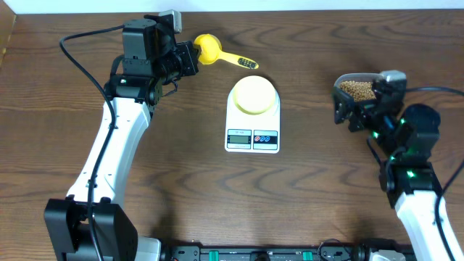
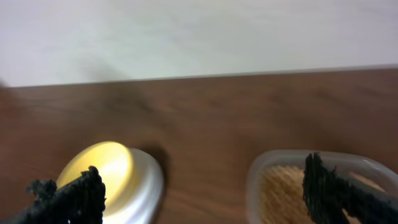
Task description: Scoop item into bowl and weigh 50g on scale
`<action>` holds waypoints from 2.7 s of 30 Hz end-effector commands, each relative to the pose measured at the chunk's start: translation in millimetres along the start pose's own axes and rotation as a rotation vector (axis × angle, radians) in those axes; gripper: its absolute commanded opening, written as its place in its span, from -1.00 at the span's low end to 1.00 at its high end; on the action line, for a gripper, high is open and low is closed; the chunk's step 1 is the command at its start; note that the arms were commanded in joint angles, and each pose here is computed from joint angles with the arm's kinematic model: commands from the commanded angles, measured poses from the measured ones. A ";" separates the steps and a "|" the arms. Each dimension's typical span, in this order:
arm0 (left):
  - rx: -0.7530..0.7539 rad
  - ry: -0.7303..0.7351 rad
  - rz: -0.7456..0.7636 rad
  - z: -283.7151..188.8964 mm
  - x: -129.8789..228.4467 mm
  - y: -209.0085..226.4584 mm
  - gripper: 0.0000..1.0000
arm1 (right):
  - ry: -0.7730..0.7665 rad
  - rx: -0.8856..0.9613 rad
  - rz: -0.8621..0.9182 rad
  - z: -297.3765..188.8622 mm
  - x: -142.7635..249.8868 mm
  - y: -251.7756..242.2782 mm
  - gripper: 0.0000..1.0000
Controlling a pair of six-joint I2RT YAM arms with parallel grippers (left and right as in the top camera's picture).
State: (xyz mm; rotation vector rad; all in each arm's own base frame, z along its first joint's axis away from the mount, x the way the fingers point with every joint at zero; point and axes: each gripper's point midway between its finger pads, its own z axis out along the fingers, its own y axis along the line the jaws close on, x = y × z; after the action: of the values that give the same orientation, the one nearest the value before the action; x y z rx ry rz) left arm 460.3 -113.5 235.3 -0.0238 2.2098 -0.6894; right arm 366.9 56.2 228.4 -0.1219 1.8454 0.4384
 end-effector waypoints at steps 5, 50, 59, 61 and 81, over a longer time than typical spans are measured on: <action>-0.003 -0.006 -0.003 -3.5 -1.0 -1.5 -0.85 | -0.029 -0.285 -0.028 17.1 -7.1 41.0 0.99; -0.010 0.015 -0.016 -3.5 4.2 0.3 -0.85 | 0.004 -0.438 0.644 72.3 4.8 61.4 0.98; -0.010 0.015 -0.017 -3.5 4.1 0.2 -0.84 | 0.027 -0.470 0.638 74.3 10.1 77.5 0.96; -0.010 0.014 -0.017 -3.5 4.0 0.3 -0.85 | 0.028 -0.473 0.636 74.3 10.5 79.4 0.97; -0.160 -0.013 -0.180 -5.2 4.4 27.1 -0.85 | 0.032 -0.516 0.593 72.2 10.8 93.9 0.79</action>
State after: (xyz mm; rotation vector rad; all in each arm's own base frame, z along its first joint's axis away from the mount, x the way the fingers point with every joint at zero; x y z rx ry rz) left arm 459.6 -94.7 220.6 -0.2562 2.2693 -0.6296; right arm 402.3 159.3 212.4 0.1451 1.7651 1.3226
